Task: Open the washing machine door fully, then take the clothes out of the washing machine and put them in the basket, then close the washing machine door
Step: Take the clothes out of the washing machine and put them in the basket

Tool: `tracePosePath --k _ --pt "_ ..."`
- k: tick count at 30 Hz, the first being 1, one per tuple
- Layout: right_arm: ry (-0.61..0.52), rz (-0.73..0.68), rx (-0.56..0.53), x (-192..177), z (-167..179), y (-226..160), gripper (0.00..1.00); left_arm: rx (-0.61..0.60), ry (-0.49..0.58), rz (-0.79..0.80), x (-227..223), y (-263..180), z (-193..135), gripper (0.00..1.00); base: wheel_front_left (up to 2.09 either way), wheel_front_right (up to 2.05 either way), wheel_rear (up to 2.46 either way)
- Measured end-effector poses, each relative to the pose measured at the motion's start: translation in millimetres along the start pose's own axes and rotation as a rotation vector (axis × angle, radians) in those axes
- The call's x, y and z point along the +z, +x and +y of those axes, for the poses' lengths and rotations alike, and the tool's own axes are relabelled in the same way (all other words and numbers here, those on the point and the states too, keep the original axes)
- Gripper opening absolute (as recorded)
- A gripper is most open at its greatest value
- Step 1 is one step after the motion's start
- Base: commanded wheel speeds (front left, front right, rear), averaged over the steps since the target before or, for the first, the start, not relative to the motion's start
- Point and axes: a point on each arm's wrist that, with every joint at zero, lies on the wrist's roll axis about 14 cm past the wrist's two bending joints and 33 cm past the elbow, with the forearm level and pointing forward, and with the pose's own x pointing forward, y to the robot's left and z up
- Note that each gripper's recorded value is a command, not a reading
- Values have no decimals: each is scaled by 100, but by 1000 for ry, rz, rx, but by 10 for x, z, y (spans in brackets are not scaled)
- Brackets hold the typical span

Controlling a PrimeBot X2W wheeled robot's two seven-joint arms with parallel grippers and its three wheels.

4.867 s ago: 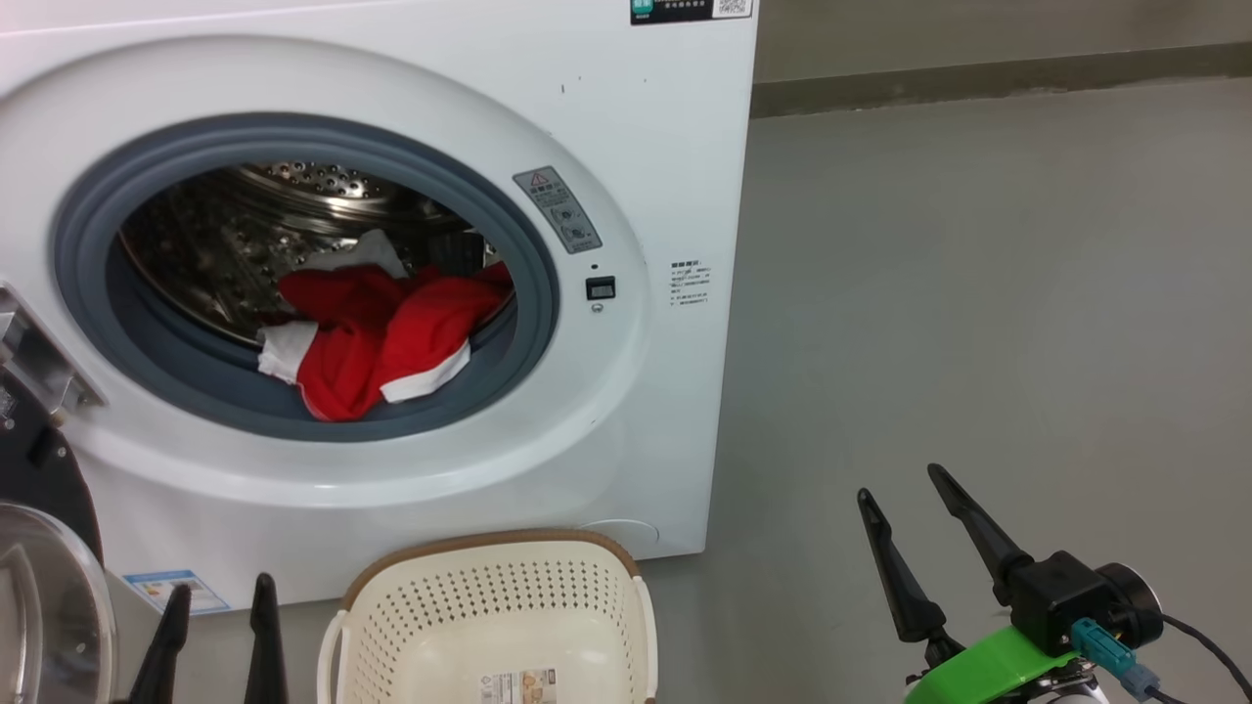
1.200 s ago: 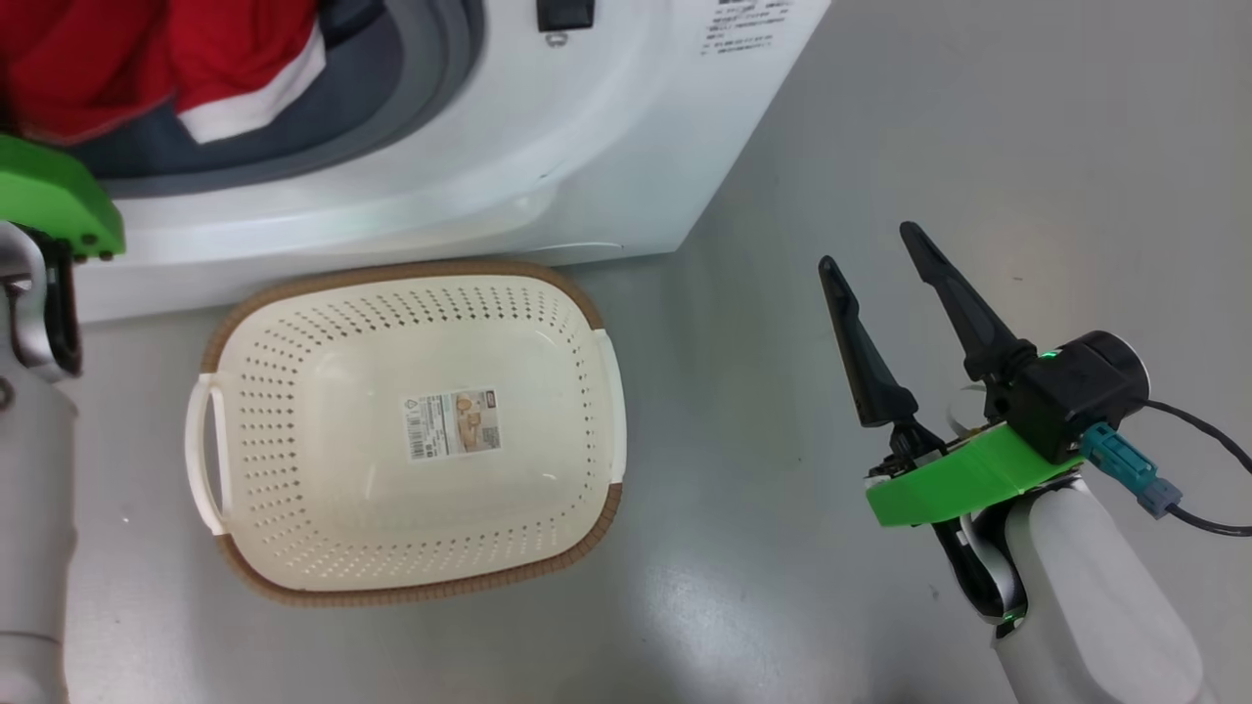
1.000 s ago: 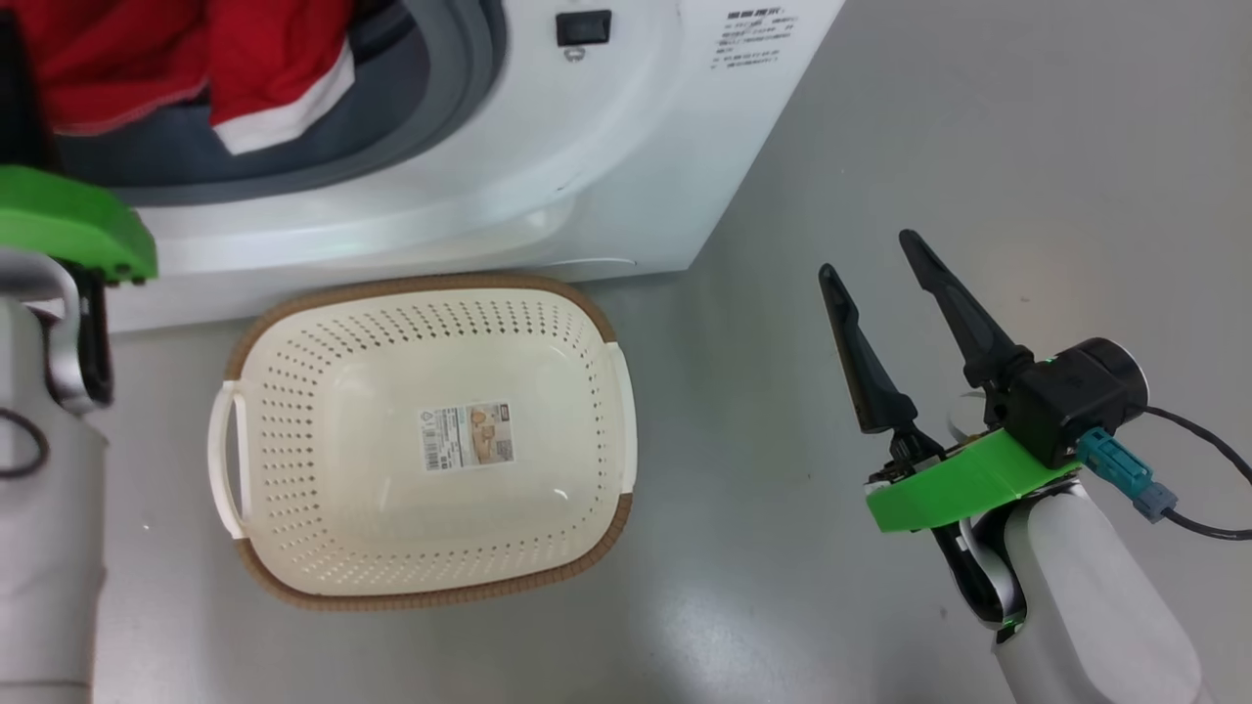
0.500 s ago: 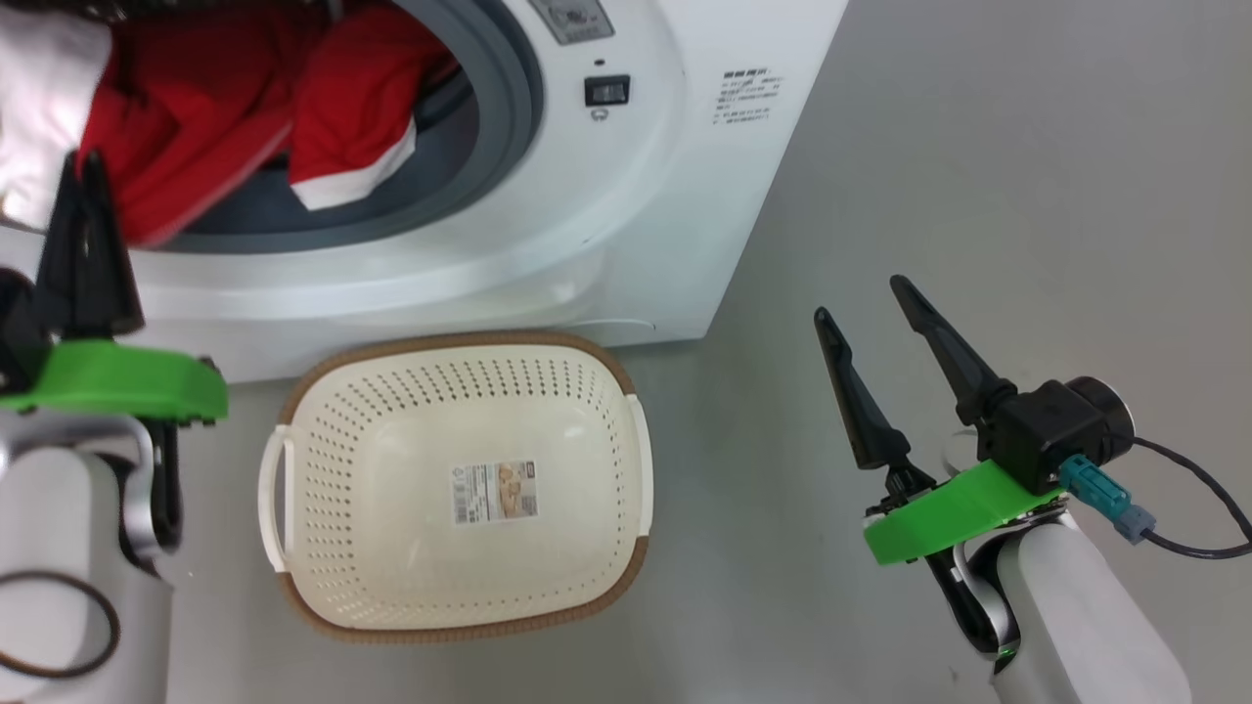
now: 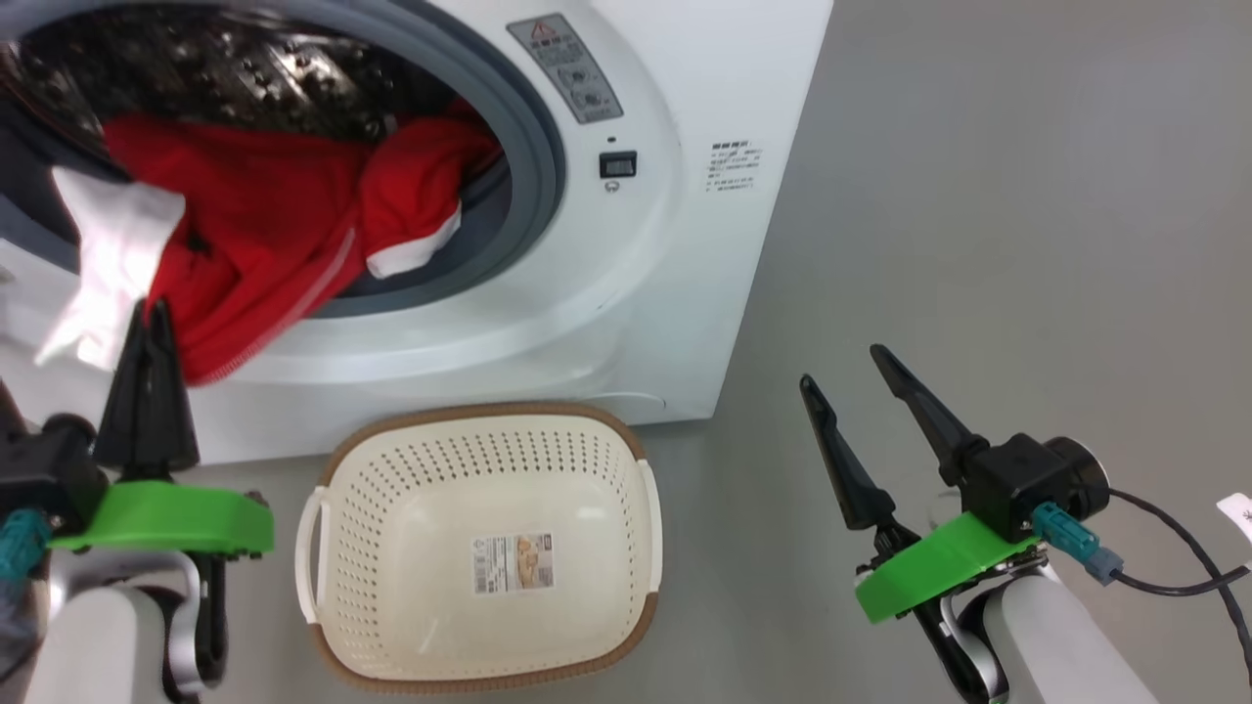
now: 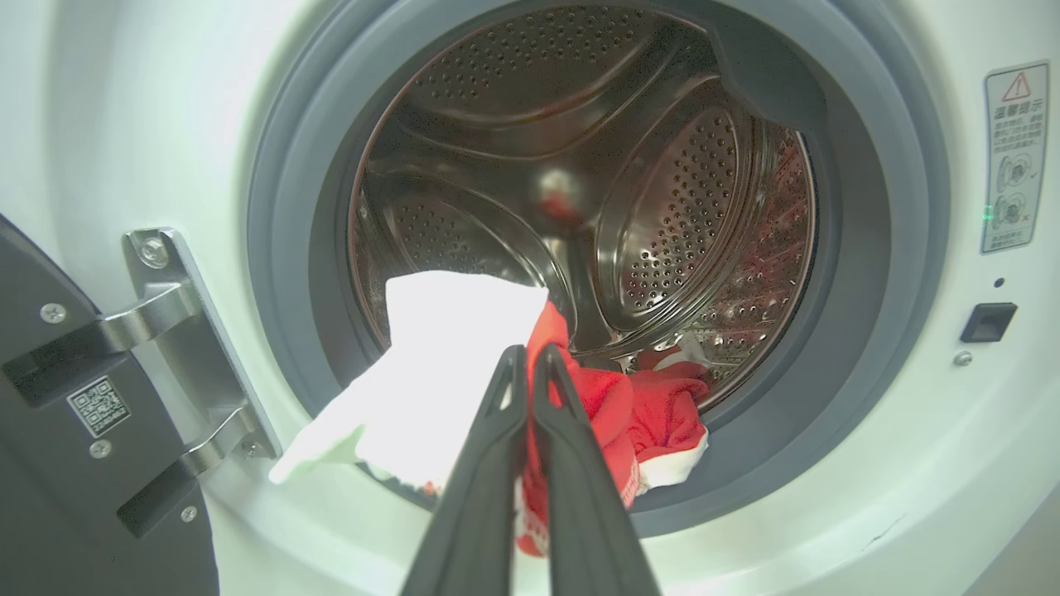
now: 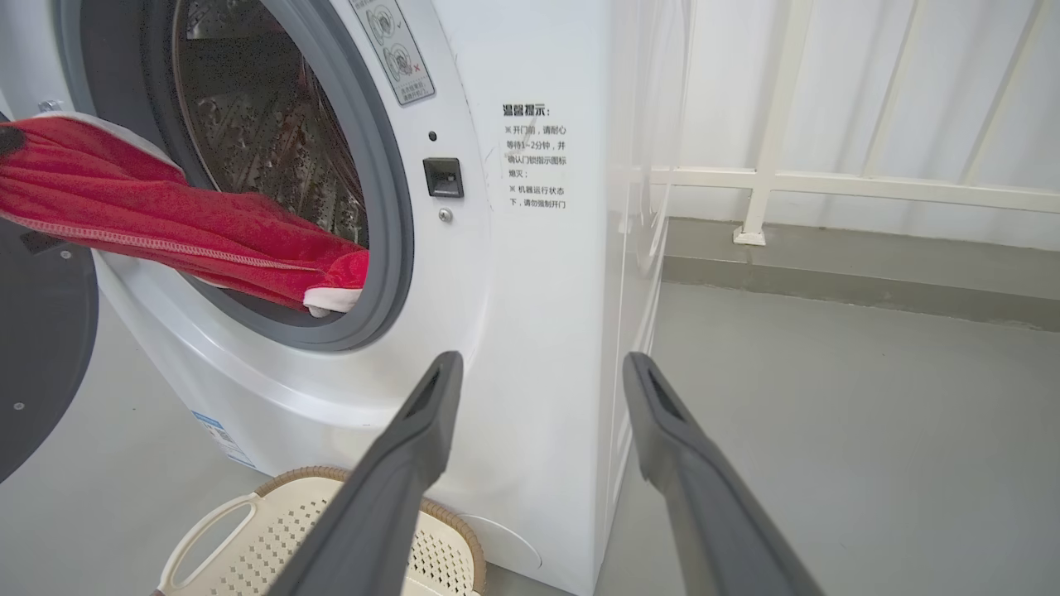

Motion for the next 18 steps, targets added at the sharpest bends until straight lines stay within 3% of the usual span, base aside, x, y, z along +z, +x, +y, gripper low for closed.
tracePosePath --k 18 --pt "-10 -49 3 226 84 -230 100 -30 -65 -65 583 -522 -167 0 0 0 0"
